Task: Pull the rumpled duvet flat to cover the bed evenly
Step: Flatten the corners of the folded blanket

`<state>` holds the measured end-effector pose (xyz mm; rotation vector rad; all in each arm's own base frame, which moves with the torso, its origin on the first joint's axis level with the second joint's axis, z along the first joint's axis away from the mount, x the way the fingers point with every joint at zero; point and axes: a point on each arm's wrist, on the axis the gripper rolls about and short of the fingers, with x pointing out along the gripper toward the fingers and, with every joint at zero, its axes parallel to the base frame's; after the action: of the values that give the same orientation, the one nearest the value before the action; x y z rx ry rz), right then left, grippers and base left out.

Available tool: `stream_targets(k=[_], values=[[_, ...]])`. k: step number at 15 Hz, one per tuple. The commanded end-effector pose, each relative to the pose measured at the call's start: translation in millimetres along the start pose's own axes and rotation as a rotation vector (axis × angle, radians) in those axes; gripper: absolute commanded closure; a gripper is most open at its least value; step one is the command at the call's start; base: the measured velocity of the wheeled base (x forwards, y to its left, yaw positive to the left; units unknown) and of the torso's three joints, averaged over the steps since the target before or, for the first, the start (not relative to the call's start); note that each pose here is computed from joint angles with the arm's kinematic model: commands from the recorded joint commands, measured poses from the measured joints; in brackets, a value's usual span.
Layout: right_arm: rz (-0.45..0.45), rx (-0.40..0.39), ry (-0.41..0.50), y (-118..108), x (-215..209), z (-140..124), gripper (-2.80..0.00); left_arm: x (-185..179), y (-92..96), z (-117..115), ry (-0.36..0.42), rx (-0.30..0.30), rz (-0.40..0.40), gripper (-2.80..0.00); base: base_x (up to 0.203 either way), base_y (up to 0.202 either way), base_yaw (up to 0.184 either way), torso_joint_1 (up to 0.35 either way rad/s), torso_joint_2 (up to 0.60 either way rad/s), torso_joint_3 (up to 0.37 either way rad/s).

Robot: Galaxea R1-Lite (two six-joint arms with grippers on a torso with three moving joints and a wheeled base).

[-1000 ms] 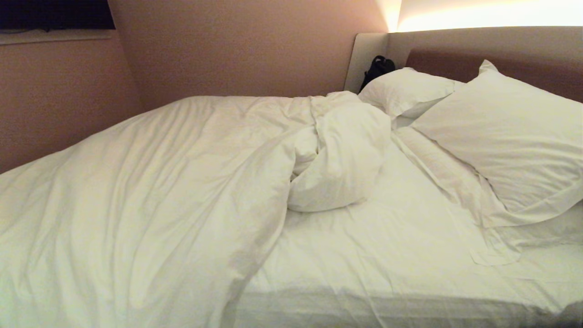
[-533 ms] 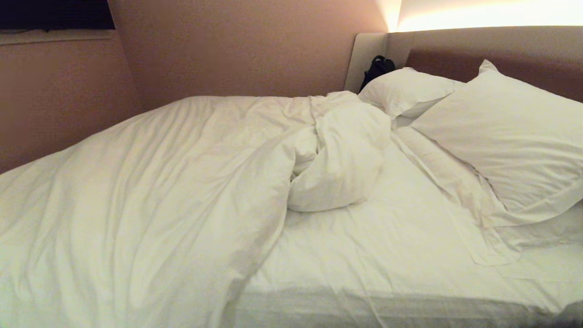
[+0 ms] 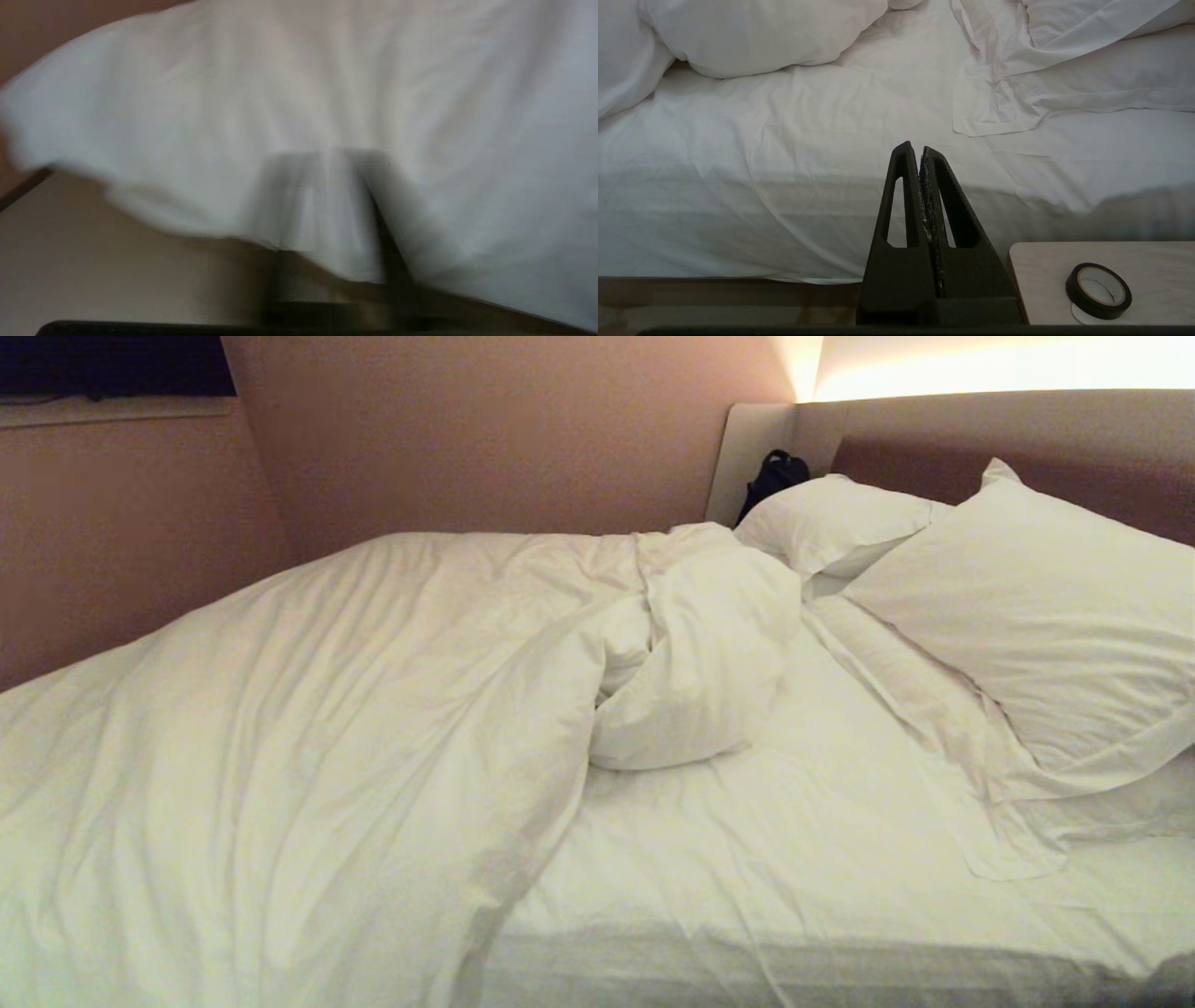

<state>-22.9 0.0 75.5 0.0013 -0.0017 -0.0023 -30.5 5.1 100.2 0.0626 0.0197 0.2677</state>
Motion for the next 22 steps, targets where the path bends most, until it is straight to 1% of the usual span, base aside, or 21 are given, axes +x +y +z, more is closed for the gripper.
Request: stream_targets(k=[1, 2, 5, 8, 10, 11, 16, 20, 22], values=[[0.001, 0.0, 0.002, 0.0, 0.1, 0.0, 0.0, 0.2, -2.0, -9.0, -0.025, -0.004, -0.062, 0.0, 0.0, 0.0, 0.0, 0.0, 0.0, 0.0], [-0.001, -0.001, 0.002, 0.0, 0.1, 0.0, 0.0, 1.5, -3.4, -11.0, -0.033, -0.004, -0.099, 0.0, 0.0, 0.0, 0.0, 0.0, 0.0, 0.0], [0.001, -0.001, 0.002, 0.0, 0.1, 0.0, 0.0, 2.9, -5.4, -15.2, -0.025, -0.004, -0.161, 0.0, 0.0, 0.0, 0.0, 0.0, 0.0, 0.0], [0.001, 0.0, 0.002, 0.0, 0.1, 0.0, 0.0, 3.0, -6.1, -15.9, -0.024, -0.006, -0.19, 0.0, 0.0, 0.0, 0.0, 0.0, 0.0, 0.0], [0.001, -0.001, 0.002, 0.0, 0.1, 0.0, 0.0, 4.2, -7.8, -20.5, -0.01, -0.001, -0.236, 0.0, 0.0, 0.0, 0.0, 0.0, 0.0, 0.0], [0.001, 0.0, 0.002, 0.0, 0.1, 0.0, 0.0, 5.7, -8.6, -25.8, 0.008, 0.002, -0.243, 0.0, 0.0, 0.0, 0.0, 0.0, 0.0, 0.0], [-0.001, 0.0, 0.002, 0.0, 0.1, 0.0, 0.0, 5.6, -8.6, -25.2, 0.005, -0.002, -0.244, 0.0, 0.0, 0.0, 0.0, 0.0, 0.0, 0.0], [0.001, -0.001, 0.002, 0.0, 0.1, 0.0, 0.0, 5.6, -8.4, -25.0, 0.008, -0.036, -0.237, 0.0, 0.0, 0.0, 0.0, 0.0, 0.0, 0.0], [0.0, 0.0, 0.002, 0.0, 0.1, 0.0, 0.0, 5.6, -8.4, -25.0, 0.008, -0.039, -0.236, 0.0, 0.0, 0.0, 0.0, 0.0, 0.0, 0.0]])
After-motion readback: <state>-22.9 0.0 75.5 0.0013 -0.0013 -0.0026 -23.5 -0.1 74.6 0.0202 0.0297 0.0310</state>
